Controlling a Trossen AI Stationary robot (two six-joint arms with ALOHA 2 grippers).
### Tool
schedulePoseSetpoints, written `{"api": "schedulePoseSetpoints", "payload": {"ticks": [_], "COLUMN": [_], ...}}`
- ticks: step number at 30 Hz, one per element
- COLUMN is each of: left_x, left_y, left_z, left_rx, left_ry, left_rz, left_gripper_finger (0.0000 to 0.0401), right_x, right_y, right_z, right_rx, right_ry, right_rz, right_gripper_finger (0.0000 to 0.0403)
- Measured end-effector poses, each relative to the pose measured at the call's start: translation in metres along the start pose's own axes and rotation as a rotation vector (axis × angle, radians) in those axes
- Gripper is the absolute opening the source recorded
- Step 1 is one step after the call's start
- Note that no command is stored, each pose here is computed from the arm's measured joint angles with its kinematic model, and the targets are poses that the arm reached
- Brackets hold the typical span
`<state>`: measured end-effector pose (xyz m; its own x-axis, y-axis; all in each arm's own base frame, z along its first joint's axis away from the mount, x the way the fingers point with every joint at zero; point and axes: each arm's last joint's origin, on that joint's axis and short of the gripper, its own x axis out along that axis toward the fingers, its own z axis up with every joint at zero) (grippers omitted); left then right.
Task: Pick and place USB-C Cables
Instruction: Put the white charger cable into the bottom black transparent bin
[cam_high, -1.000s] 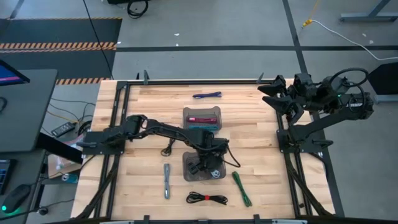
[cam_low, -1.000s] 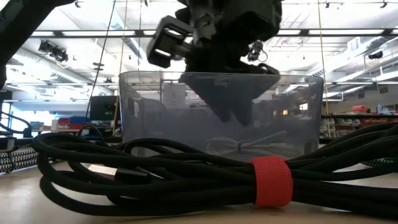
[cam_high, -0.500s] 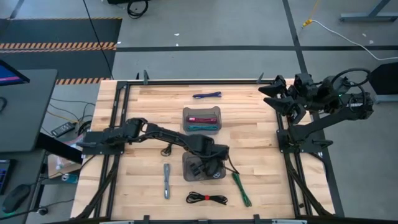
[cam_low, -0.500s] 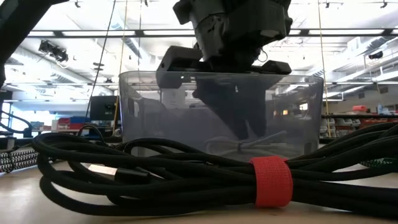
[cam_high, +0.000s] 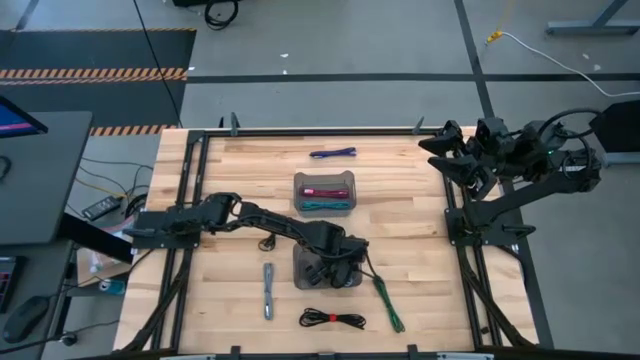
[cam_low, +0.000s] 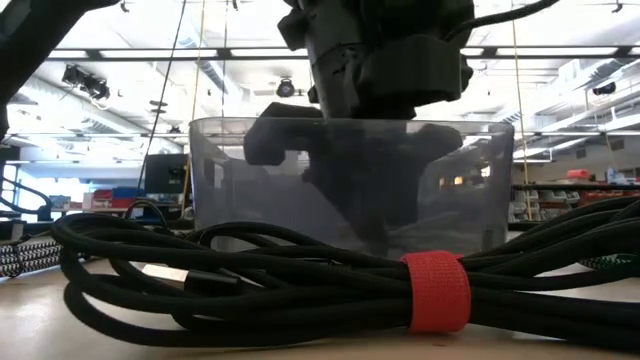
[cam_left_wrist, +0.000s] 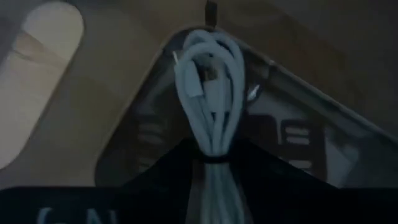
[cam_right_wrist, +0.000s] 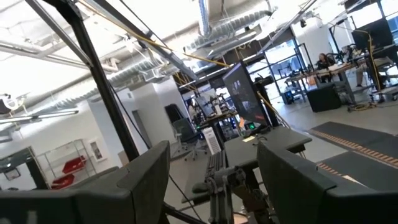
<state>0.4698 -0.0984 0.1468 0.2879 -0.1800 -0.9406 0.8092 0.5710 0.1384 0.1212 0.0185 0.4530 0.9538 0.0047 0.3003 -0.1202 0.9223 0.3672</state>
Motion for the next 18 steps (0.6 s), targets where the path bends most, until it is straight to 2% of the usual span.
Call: {"api": "schedulePoseSetpoints", "payload": {"ticks": [6,11,18], "left_x": [0.002,-0.004,-0.028], "left_y": [0.001,-0.001,-0.002], "left_z": [0.0,-0.003,-0.005], "left_rx": [-0.015,-0.042,-0.097], "left_ry": [0.037,0.097,0.141], "left_rz": [0.04,0.061,0.099], "left_gripper_finger": [0.0117,0.005,0.0048], "right_x": [-0.001,-0.002,-0.006], "right_y": [0.0,0.0,0.0], "right_z": [0.0,0.001,0.003], "right_rx": [0.0,0.0,-0.024], "right_ry": [-0.001,-0.002,-0.009], "right_rz": [0.0,0.001,0.003], "right_gripper_finger": [0.0248,0.0248,0.0248]}}
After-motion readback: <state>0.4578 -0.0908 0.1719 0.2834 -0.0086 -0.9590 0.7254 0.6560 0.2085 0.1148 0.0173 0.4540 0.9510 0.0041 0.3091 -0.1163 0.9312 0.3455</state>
